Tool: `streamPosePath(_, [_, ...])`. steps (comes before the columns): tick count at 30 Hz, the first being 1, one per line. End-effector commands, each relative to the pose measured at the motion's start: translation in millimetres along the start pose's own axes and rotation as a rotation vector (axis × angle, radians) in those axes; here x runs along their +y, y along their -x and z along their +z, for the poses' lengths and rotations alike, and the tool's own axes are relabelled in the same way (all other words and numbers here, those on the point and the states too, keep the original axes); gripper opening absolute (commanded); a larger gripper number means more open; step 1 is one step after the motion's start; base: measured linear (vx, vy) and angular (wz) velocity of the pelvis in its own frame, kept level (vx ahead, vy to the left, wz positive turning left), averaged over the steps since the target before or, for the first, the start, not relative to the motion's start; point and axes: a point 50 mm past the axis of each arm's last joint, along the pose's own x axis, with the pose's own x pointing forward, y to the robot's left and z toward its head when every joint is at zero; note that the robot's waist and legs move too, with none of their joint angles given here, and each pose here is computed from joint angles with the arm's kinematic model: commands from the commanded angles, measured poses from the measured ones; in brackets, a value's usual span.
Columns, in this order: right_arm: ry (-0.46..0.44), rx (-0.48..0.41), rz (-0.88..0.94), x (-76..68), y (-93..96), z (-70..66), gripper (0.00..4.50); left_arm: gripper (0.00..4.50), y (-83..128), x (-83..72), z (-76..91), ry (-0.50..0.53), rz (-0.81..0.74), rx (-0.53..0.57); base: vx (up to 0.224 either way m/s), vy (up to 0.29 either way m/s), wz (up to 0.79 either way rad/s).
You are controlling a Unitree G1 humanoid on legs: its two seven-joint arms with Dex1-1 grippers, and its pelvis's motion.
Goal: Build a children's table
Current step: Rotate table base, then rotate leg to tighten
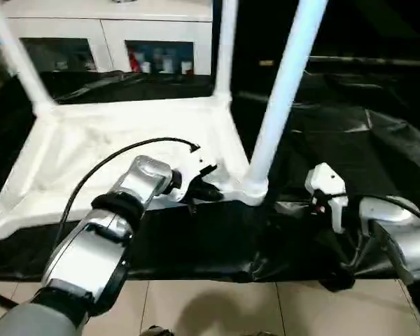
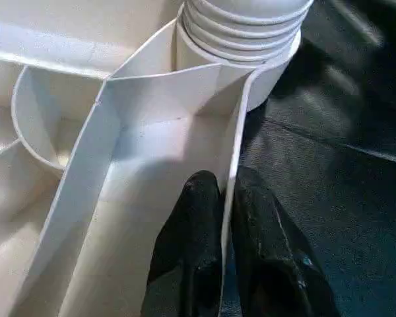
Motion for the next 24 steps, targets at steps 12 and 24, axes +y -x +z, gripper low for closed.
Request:
streamPosePath(12, [0.003, -0.068, -0.067, -3.0, -16.8, 9.0, 3.93, 0.01, 7, -16.5, -16.3, -0.034, -0.088, -0.124, 0.0, 0.0, 0.0])
streamPosePath(24, [-0.041, -0.103, -0.109, -10.7, -34.3, 10.1, 4.48, 0.0, 9, -19.7, -19.1, -0.102, -0.113, -0.114, 0.0, 0.0, 0.0])
